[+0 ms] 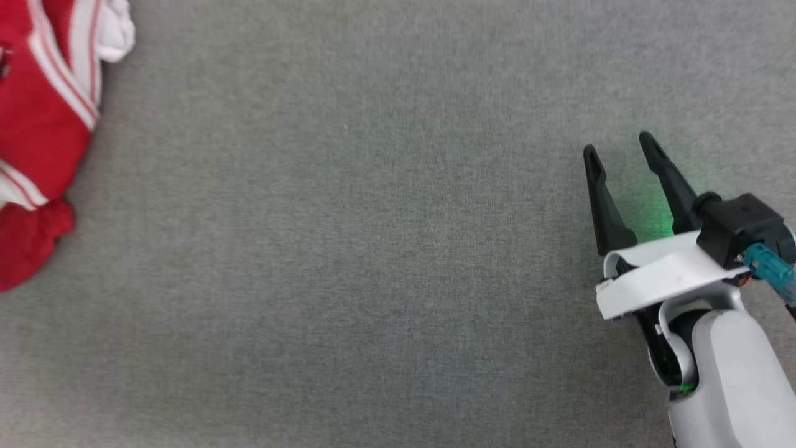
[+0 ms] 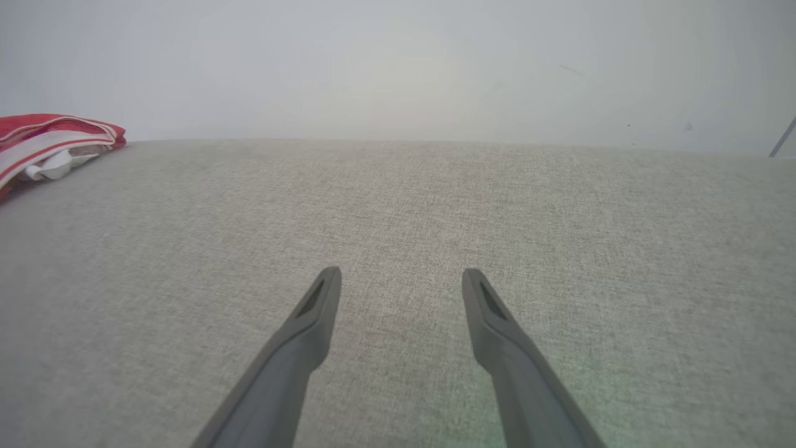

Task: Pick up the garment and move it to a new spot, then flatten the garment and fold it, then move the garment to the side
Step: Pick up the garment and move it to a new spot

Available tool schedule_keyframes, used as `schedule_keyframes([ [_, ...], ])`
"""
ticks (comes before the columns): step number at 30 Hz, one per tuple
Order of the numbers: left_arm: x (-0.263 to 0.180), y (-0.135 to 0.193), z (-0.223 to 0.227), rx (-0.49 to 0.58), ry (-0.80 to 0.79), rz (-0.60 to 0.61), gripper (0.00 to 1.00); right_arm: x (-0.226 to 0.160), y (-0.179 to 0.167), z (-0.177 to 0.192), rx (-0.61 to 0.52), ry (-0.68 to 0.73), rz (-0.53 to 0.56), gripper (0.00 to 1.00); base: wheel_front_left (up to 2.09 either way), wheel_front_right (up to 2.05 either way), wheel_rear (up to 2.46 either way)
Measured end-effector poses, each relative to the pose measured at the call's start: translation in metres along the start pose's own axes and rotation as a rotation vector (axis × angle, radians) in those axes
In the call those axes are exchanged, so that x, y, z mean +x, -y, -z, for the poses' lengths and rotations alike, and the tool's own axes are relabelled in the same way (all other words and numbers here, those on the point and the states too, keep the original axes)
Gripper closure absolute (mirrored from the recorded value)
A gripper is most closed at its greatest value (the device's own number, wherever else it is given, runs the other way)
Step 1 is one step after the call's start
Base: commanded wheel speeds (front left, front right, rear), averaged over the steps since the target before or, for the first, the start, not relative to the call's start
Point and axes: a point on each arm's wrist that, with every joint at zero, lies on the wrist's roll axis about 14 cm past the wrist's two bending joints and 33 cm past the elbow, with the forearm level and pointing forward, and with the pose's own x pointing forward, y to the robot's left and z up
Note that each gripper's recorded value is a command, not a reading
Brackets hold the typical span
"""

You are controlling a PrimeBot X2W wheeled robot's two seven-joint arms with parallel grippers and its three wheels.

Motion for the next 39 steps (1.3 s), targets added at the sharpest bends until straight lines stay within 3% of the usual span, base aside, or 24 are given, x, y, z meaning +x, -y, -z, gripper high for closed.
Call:
schedule_keyframes([
  [9,-0.073,0.004,-0.083,0.067,0.273,0.047,1.00,-0.028,-0.009,-0.026,0.020,0.046,-0.001,0.00,0.00,0.00,0.00],
  [24,-0.258,0.022,-0.201,0.204,0.755,0.141,1.00,-0.071,-0.031,-0.094,0.012,0.207,-0.034,0.00,0.00,0.00,0.00],
  [31,-0.322,0.040,-0.211,0.242,0.834,0.189,1.00,-0.089,-0.025,-0.119,-0.016,0.276,-0.013,0.00,0.00,0.00,0.00],
  [39,-0.341,0.109,-0.186,0.284,0.804,0.352,1.00,-0.115,0.015,-0.130,-0.039,0.316,0.106,0.00,0.00,0.00,0.00],
])
